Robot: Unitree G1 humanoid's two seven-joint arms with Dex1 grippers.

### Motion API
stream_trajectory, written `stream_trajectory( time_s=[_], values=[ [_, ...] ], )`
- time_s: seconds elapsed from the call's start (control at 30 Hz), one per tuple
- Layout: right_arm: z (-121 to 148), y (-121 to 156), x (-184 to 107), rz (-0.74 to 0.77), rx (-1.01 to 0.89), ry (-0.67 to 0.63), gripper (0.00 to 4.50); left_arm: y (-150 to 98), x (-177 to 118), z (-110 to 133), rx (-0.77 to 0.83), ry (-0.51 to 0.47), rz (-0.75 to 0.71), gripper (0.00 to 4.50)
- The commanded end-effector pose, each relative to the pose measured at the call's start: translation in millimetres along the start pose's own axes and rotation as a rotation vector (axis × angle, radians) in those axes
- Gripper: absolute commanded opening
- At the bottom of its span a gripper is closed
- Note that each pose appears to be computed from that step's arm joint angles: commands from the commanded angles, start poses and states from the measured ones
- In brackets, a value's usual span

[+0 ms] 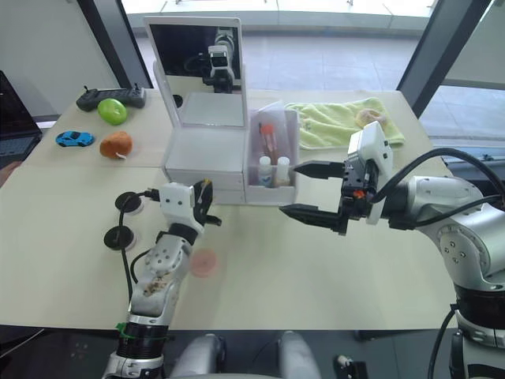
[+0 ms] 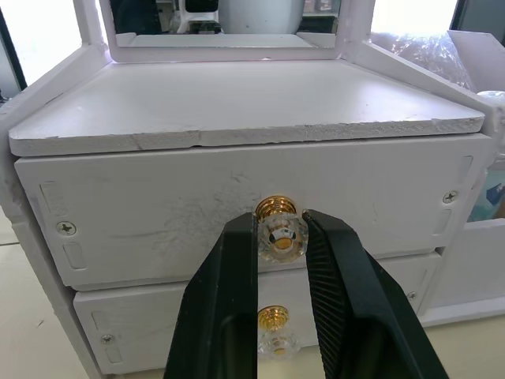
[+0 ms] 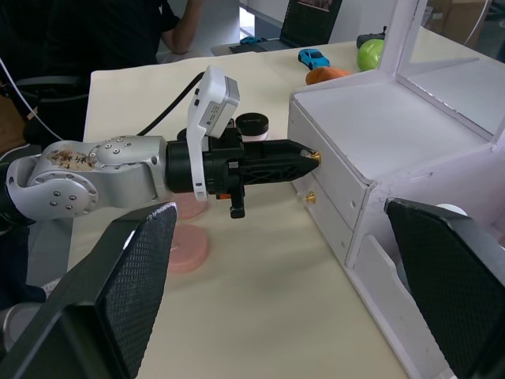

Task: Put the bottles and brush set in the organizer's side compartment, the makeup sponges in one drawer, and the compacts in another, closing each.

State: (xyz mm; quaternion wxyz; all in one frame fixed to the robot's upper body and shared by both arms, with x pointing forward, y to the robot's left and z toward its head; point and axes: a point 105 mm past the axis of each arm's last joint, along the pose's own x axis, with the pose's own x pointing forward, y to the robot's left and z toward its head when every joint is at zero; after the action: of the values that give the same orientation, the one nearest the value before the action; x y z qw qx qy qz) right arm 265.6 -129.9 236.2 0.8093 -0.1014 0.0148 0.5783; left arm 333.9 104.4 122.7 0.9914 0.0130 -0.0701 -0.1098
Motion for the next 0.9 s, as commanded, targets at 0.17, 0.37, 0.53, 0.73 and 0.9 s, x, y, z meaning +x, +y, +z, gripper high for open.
stream_trajectory(
  time_s=[0.17, 0.37, 0.53, 0.73, 0.9],
  values=[
    [11, 2, -2, 0.001, -0.042, -0.028, 4.5, -19, -28, 10, -0.018, -0.044, -0.146, 0.57],
    [13, 2, -1, 0.01, -0.042, -0.032, 4.5, -15, -55, 7, 0.005, -0.023, -0.195, 0.57],
    [14, 1, 0, 0.017, -0.043, -0.031, 4.5, -10, -74, 3, -0.007, 0.014, -0.225, 0.57],
    [14, 2, 1, 0.024, -0.043, -0.03, 4.5, -10, -79, 2, -0.014, 0.023, -0.241, 0.57],
    [14, 3, 0, 0.023, -0.04, -0.029, 4.5, -10, -80, 1, -0.023, 0.029, -0.239, 0.92]
  ],
)
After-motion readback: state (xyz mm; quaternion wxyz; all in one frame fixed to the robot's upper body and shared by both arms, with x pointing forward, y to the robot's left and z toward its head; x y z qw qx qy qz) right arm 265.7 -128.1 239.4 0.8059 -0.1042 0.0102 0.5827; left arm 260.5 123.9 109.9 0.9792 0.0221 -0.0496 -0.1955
